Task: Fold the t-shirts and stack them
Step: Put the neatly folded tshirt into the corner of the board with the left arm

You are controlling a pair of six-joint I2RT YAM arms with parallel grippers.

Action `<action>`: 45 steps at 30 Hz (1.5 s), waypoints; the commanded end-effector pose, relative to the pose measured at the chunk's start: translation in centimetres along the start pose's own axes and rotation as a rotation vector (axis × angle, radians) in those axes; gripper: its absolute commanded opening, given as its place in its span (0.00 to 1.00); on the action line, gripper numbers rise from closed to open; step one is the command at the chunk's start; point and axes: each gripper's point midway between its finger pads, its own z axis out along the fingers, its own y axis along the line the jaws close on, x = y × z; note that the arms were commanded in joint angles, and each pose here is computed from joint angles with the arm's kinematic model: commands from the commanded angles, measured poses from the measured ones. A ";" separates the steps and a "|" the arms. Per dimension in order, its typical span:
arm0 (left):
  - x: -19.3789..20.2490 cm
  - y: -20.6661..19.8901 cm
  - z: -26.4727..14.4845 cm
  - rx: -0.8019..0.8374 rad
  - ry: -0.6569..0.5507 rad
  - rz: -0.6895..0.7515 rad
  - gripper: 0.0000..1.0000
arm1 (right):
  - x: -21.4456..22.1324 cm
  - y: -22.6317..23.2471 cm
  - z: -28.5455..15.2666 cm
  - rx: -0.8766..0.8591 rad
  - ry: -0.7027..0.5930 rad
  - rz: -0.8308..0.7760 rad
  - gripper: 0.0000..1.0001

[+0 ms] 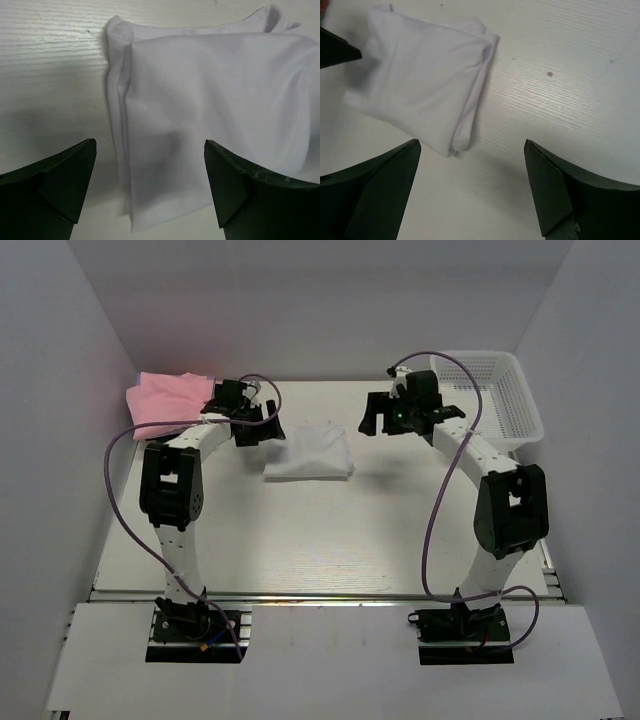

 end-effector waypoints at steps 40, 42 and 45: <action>-13.7 -2.2 -10.7 -0.175 -0.324 0.683 0.00 | 2.5 -4.6 -9.3 0.130 -0.176 0.155 0.90; -15.2 -1.6 -11.8 -0.206 -0.343 0.721 0.00 | 2.6 -4.6 -9.3 0.124 -0.172 0.156 0.90; -18.0 -0.2 -13.7 -0.283 -0.381 0.716 0.00 | 2.7 -4.6 -9.1 0.120 -0.167 0.160 0.90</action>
